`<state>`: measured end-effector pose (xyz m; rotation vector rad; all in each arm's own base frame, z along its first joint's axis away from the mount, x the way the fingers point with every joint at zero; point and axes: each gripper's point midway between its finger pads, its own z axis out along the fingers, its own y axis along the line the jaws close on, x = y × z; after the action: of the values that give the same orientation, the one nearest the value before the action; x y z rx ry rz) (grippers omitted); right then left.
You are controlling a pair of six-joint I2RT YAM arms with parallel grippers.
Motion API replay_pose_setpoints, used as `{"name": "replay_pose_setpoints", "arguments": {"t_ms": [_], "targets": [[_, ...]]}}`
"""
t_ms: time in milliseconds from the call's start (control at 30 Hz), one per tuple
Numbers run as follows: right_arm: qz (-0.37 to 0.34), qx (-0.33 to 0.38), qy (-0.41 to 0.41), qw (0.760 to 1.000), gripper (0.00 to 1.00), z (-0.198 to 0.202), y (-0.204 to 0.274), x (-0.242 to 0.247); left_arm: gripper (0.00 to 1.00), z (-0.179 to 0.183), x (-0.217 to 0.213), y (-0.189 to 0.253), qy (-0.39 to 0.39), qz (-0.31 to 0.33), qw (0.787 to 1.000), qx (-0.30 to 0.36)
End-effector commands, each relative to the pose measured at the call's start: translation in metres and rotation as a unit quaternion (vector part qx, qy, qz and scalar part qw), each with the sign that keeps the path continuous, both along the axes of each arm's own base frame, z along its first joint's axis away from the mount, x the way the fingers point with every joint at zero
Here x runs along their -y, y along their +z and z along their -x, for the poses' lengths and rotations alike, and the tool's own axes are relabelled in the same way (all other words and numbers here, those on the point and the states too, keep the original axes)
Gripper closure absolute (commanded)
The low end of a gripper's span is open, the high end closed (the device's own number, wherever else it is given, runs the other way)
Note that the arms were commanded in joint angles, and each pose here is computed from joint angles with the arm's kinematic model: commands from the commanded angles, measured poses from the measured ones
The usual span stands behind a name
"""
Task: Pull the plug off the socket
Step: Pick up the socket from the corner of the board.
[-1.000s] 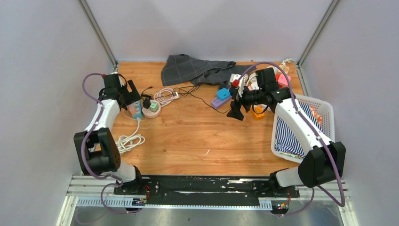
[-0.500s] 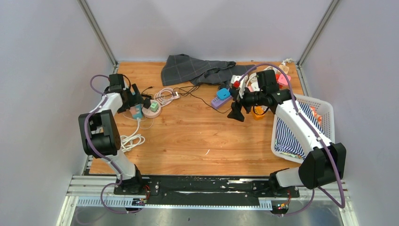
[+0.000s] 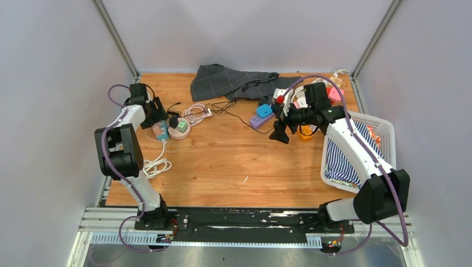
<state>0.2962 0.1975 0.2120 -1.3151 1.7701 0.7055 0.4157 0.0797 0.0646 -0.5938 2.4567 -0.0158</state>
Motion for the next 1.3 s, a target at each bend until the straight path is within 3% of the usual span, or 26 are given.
{"name": "replay_pose_setpoints", "arguments": {"t_ms": [0,400,800,1267], "targets": [[-0.001,0.001,-0.012,1.000,0.00,0.002,0.002,0.005,0.28,-0.003,-0.002,-0.008,-0.007,0.001,1.000,-0.014],[-0.003,-0.001,-0.014,1.000,0.00,0.002,0.002,0.005,0.31,0.003,-0.002,-0.024,-0.004,0.006,0.999,-0.039],[-0.002,-0.003,-0.015,1.000,0.00,0.002,0.001,0.007,0.43,0.007,-0.012,-0.030,-0.003,-0.022,0.998,-0.061],[-0.004,-0.006,-0.015,1.000,0.00,0.002,-0.001,0.006,0.32,0.028,-0.006,-0.062,-0.016,-0.009,0.994,-0.109]]}}
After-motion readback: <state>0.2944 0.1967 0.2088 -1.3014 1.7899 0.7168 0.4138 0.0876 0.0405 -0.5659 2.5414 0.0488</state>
